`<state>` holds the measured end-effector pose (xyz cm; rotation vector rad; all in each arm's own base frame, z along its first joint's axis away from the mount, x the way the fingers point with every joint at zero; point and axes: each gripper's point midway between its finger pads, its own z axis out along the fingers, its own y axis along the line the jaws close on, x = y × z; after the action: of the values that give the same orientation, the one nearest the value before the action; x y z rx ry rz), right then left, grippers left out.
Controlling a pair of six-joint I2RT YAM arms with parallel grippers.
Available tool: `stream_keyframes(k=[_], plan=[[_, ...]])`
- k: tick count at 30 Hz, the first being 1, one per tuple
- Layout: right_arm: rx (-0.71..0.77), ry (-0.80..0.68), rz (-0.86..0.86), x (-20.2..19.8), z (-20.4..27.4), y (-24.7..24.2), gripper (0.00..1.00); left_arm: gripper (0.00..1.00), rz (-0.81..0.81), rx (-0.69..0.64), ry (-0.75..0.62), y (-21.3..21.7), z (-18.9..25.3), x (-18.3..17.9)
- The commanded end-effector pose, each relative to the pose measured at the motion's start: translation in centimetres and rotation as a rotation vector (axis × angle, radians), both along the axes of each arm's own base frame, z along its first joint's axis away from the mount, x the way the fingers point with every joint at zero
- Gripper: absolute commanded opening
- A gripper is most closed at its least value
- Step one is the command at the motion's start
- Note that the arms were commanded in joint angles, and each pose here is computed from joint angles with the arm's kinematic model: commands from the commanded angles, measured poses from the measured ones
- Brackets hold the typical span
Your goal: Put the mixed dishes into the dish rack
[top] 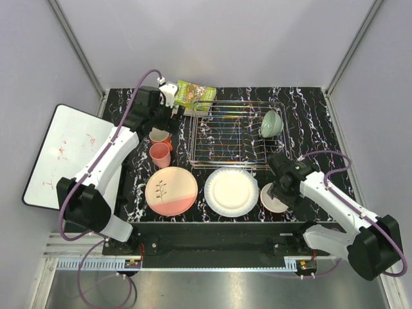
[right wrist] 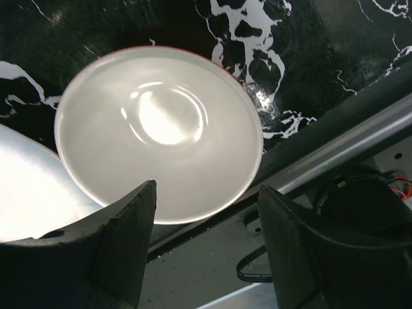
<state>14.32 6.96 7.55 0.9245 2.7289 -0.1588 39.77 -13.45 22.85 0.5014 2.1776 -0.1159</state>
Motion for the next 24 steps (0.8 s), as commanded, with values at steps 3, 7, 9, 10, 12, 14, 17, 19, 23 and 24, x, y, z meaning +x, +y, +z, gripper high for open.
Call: stream_keyframes(k=[3, 7, 9, 10, 12, 14, 17, 19, 23, 24], plan=[[-0.024, 0.002, -0.030, 1.0, -1.7, 0.3, 0.73, 0.99, -0.027, -0.056, -0.117, -0.5, 4.1, 0.5], [-0.043, 0.066, 0.054, 1.0, -1.5, 0.5, 0.80, 0.99, -0.024, -0.072, -0.144, -0.5, 5.8, 0.7], [-0.089, 0.067, 0.087, 1.6, -0.7, -0.1, 0.84, 0.99, -0.019, -0.090, -0.152, -0.4, 6.3, 0.5], [-0.107, 0.081, 0.099, 1.5, -0.5, -0.3, 0.84, 0.99, -0.015, -0.094, -0.152, -0.4, 6.4, 0.5], [-0.131, 0.085, 0.116, 2.0, 0.0, -0.5, 0.85, 0.99, -0.010, -0.106, -0.151, -0.3, 6.4, 0.4], [-0.128, 0.082, 0.110, 2.2, 0.3, -0.3, 0.85, 0.99, -0.006, -0.107, -0.144, -0.2, 5.9, 0.3], [-0.118, 0.121, 0.099, 1.2, -0.5, -0.3, 0.85, 0.99, -0.006, -0.104, -0.141, 0.0, 5.6, 0.1], [-0.127, 0.151, 0.101, 0.5, -0.8, -0.6, 0.84, 0.99, -0.008, -0.097, -0.150, 0.2, 5.8, 0.0], [-0.135, 0.164, 0.142, 0.5, -0.6, -0.7, 0.87, 0.99, -0.004, -0.107, -0.176, 0.5, 7.0, -0.1], [-0.150, 0.178, 0.155, 0.5, -0.5, -0.9, 0.87, 0.99, -0.003, -0.111, -0.181, 0.6, 7.2, -0.2]])
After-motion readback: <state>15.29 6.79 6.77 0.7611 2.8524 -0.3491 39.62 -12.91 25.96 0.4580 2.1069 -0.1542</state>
